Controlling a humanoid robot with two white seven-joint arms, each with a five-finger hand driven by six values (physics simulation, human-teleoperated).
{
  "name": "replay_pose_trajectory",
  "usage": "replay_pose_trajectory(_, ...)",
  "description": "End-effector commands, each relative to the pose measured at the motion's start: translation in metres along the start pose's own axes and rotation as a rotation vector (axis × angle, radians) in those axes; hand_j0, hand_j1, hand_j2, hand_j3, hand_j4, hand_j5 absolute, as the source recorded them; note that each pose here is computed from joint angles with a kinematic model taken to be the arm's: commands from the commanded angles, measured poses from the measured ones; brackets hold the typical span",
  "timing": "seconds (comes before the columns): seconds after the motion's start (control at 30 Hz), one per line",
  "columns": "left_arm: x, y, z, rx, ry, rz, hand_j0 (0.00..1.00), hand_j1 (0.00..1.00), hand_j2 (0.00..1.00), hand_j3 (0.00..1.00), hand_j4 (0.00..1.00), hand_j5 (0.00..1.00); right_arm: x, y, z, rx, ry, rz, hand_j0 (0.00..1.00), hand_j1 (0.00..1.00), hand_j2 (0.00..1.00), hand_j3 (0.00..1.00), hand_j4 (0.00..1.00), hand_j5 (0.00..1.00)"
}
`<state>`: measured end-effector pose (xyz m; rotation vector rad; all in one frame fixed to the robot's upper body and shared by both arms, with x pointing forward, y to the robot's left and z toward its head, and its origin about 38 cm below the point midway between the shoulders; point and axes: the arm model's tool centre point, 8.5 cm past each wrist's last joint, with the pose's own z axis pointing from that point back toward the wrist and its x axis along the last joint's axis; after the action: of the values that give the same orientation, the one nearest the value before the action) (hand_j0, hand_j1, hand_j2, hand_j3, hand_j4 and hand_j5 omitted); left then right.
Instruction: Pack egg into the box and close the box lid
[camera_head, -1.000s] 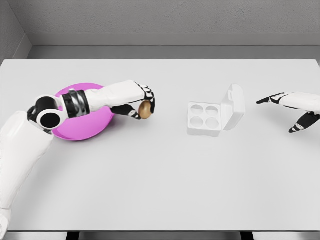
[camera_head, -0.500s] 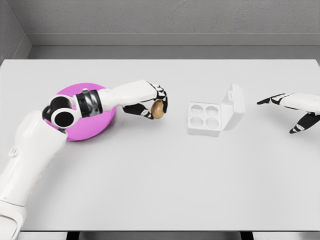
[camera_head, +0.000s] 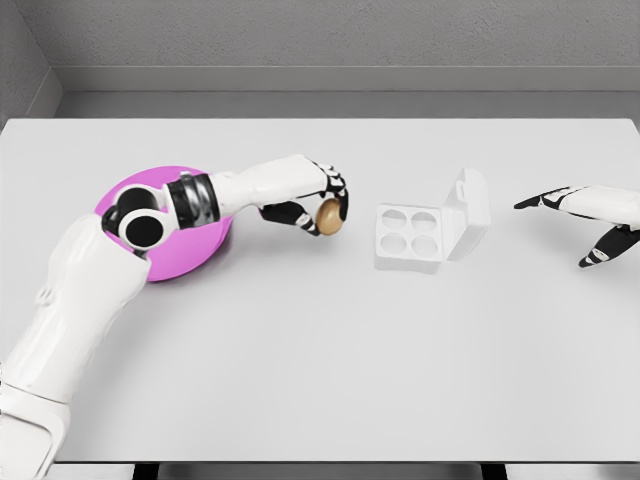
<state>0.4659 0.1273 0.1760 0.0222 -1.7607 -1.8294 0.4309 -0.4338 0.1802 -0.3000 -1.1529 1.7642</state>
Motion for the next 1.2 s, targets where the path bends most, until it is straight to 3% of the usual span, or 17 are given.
replay_pose_trajectory(0.0, 0.002, -0.002, -0.006, 0.009, -0.009, 0.02, 0.4, 0.4, 0.4, 0.4, 0.4, 0.4, 0.0, -0.001, 0.001, -0.004, 0.0, -0.005, 1.0, 1.0, 1.0, 1.0, 1.0, 1.0)
replay_pose_trajectory(0.4, 0.008, -0.007, -0.032, 0.026, -0.04, 0.079, 0.39, 0.39, 0.39, 0.39, 0.39, 0.39, -0.001, 0.0, 0.0, -0.004, 0.002, -0.007, 1.0, 1.0, 1.0, 1.0, 1.0, 1.0)
replay_pose_trajectory(1.17, 0.028, -0.006, -0.063, 0.052, -0.103, 0.114, 0.39, 0.39, 0.39, 0.39, 0.39, 0.39, -0.001, 0.002, 0.0, 0.0, 0.002, -0.009, 1.0, 1.0, 1.0, 1.0, 1.0, 1.0)
